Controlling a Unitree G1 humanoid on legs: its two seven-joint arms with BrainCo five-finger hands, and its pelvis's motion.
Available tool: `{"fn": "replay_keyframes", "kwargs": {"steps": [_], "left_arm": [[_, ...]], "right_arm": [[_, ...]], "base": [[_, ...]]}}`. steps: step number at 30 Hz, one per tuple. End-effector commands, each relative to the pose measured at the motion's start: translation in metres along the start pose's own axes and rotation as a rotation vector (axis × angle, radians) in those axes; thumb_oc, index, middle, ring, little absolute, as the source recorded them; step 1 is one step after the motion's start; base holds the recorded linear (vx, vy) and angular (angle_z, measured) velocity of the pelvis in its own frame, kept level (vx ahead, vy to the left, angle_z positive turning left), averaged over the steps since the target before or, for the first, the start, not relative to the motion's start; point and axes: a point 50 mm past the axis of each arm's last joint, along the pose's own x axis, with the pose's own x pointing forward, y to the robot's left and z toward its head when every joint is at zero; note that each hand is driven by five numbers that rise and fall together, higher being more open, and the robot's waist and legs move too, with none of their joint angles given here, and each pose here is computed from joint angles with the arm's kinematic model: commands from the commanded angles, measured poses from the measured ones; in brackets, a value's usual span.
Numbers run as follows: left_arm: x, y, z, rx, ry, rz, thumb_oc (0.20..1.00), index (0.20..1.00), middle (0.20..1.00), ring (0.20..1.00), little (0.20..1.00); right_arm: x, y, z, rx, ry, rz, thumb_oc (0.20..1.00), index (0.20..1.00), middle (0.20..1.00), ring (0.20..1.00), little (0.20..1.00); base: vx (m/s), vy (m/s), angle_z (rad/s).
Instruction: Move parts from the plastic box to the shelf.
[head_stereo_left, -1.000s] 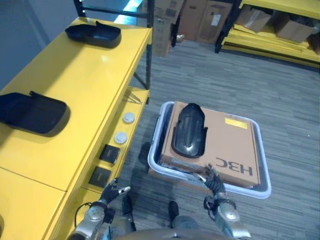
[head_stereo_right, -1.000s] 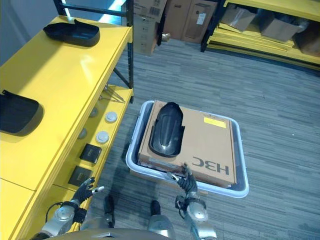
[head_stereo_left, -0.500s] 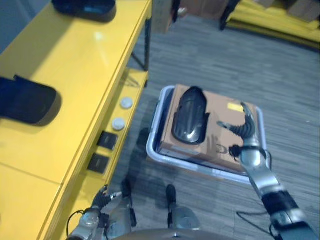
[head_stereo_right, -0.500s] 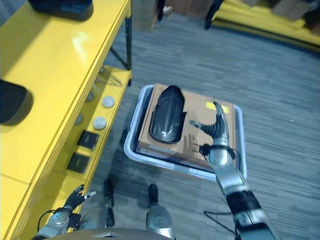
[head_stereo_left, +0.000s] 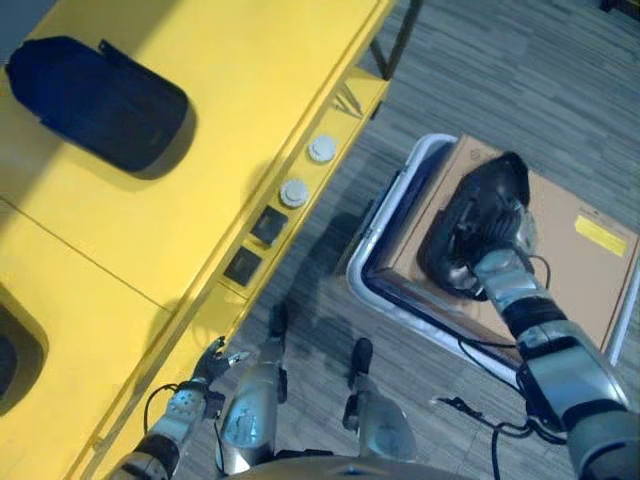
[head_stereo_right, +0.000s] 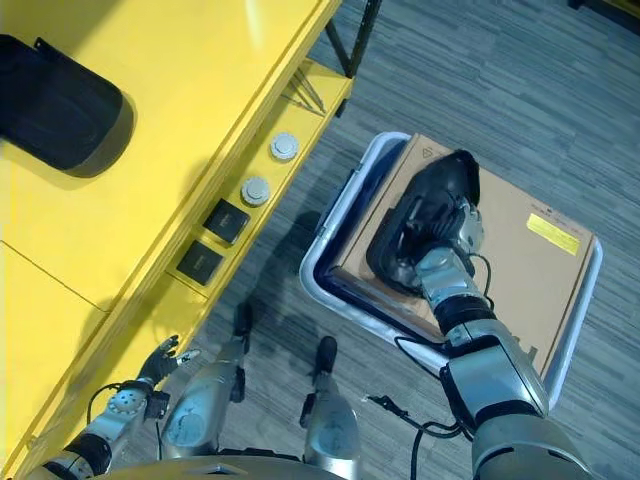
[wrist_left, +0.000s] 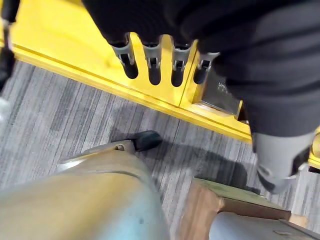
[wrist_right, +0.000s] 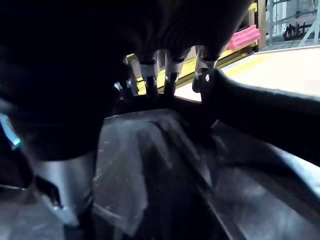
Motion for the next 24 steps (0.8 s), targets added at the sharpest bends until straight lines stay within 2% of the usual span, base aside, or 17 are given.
{"fn": "replay_keyframes", "kwargs": {"steps": [1,7,10,16,18,24], "left_arm": [[0.004,-0.007,0.002,0.035,-0.001,-0.047,1.000,1.000,1.000,1.000,1.000],[0.003,-0.011,0.001,0.034,-0.001,-0.057,1.000,1.000,1.000,1.000,1.000],[0.002,-0.015,-0.001,0.033,0.003,-0.064,1.000,1.000,1.000,1.000,1.000],[-0.004,-0.017,-0.014,0.004,0.041,-0.047,1.000,1.000,1.000,1.000,1.000],[-0.006,-0.017,-0.018,-0.015,0.057,-0.038,1.000,1.000,1.000,1.000,1.000],[-0.010,-0.021,-0.026,-0.041,0.086,-0.032,1.000,1.000,1.000,1.000,1.000]], "right_arm": [[0.000,0.000,-0.035,-0.105,0.162,0.009,1.000,1.000,1.000,1.000,1.000],[-0.015,0.023,-0.062,-0.116,0.269,0.042,1.000,1.000,1.000,1.000,1.000],[-0.019,0.026,-0.053,0.003,0.141,-0.051,1.000,1.000,1.000,1.000,1.000],[-0.026,-0.006,-0.004,0.168,-0.237,-0.307,1.000,1.000,1.000,1.000,1.000],[-0.029,-0.018,0.002,0.206,-0.297,-0.368,1.000,1.000,1.000,1.000,1.000],[-0.030,-0.035,-0.016,0.238,-0.274,-0.385,1.000,1.000,1.000,1.000,1.000]], "base": [[0.00,-0.003,0.15],[0.00,0.000,0.02],[0.00,0.000,0.00],[0.02,0.011,-0.05],[0.04,0.022,-0.14],[0.04,0.016,-0.11]]}}
